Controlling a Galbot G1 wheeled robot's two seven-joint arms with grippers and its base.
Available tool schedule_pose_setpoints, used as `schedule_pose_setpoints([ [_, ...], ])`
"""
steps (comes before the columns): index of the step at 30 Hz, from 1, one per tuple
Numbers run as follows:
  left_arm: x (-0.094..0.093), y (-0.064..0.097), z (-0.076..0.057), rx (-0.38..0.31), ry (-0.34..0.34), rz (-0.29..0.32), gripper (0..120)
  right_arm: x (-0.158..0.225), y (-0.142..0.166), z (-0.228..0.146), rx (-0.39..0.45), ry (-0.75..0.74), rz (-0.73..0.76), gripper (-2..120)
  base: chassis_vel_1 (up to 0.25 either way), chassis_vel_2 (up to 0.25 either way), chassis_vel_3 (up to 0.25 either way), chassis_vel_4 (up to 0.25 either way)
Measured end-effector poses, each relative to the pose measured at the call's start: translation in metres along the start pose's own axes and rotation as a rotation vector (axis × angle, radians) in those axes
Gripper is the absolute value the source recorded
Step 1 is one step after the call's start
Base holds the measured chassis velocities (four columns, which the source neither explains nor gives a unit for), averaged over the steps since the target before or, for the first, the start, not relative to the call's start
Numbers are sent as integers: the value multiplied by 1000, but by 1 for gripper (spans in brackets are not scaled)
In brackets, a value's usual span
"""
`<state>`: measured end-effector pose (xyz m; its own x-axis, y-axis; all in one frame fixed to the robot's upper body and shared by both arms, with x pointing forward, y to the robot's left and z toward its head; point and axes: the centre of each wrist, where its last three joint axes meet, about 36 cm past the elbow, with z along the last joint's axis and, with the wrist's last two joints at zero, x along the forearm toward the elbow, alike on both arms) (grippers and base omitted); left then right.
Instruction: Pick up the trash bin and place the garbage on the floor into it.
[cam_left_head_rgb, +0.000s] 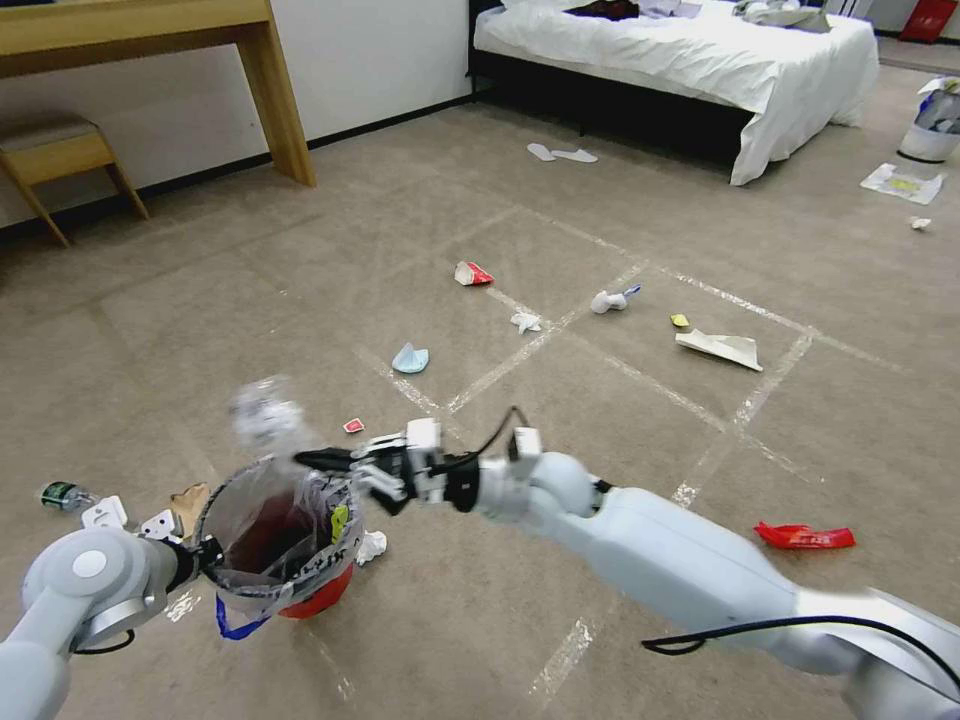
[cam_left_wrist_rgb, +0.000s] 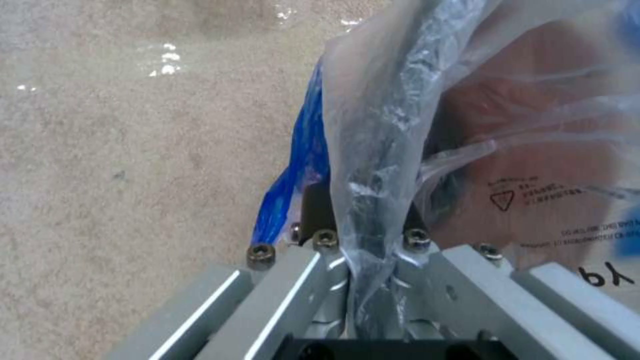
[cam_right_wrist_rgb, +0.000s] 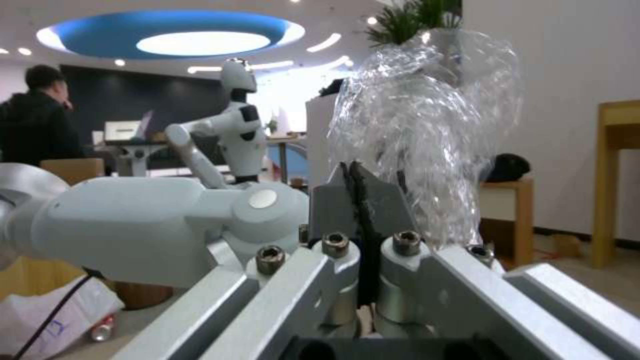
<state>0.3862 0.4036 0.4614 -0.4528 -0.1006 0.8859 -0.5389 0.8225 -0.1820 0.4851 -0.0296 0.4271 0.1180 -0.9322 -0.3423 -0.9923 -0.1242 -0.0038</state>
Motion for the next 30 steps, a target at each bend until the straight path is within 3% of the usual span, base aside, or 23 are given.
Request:
schedule_pose_setpoints([
  [8,7,-4,-6,3,-17,19,1,-16,1,8,-13,8,-20,0,0,0,0,0],
  [30,21,-5,-7,-2,-37,25,1,-11,-16,36,-26,43,46,0,0,0,0,0],
])
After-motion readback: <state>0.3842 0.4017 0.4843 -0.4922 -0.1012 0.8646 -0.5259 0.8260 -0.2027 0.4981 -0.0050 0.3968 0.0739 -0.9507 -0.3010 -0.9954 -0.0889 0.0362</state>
